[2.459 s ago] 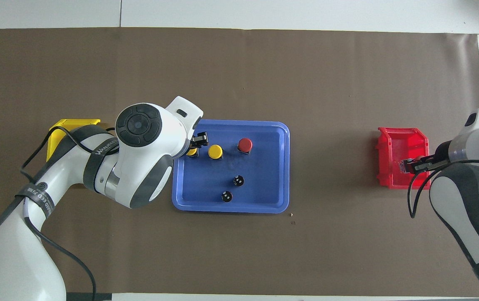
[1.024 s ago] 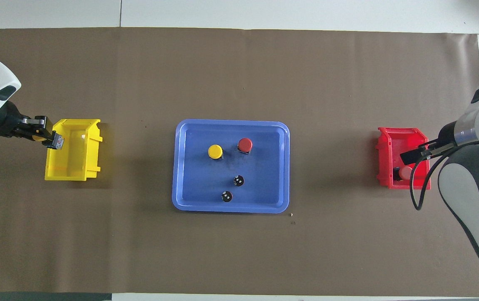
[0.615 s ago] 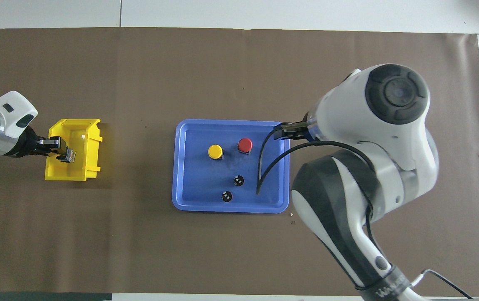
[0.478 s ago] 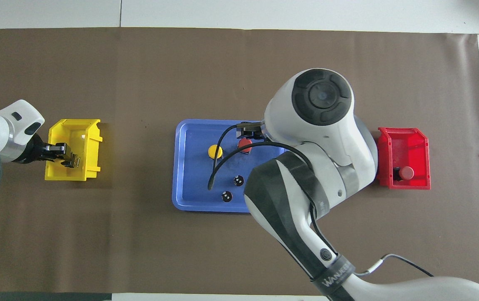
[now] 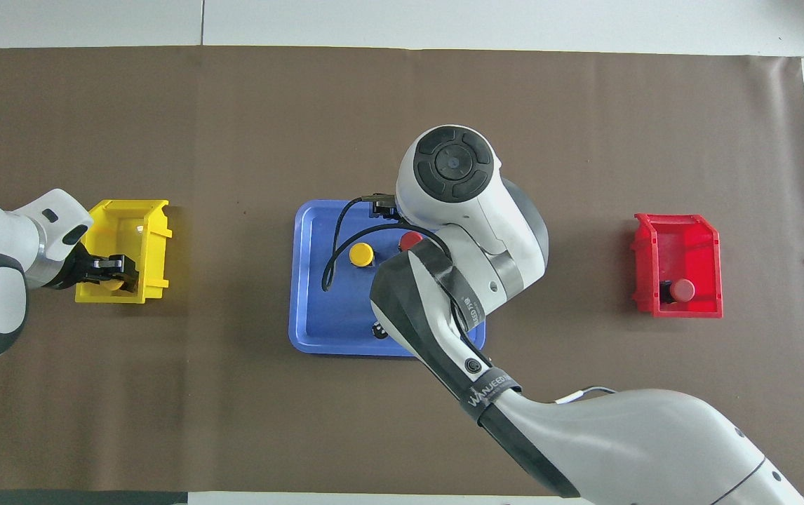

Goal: Sort red and yellow buttons by color
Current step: 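Reach the right gripper to the second red button and grasp it, then carry the red button to the red bin while the left gripper reaches yellow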

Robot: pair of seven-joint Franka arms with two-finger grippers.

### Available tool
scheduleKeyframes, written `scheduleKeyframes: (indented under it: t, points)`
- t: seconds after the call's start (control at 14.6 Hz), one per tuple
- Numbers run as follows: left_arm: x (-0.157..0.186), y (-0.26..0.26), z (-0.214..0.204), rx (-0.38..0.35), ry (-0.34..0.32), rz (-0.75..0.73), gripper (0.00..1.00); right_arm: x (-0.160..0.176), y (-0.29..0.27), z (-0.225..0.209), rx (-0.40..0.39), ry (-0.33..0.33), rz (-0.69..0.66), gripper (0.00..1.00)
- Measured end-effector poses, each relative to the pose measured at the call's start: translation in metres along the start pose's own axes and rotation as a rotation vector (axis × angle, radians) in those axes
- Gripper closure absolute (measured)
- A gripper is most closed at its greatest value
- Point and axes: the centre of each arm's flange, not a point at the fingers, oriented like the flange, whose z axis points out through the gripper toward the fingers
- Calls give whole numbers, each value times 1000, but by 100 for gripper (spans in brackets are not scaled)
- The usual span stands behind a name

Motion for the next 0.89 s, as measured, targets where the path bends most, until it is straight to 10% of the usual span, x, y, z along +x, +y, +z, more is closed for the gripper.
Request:
scheduleKeyframes:
  t: [0.41, 0.68, 0.89]
  points:
    - [16, 2, -43, -2, 18, 4, 38, -11, 0, 23, -1, -9, -9, 9]
    - [32, 21, -165, 1, 48, 50, 0, -28, -8, 42, 9, -17, -32, 15]
    - [12, 42, -263, 14, 24, 93, 0, -31, -7, 46, 4, -25, -34, 20]
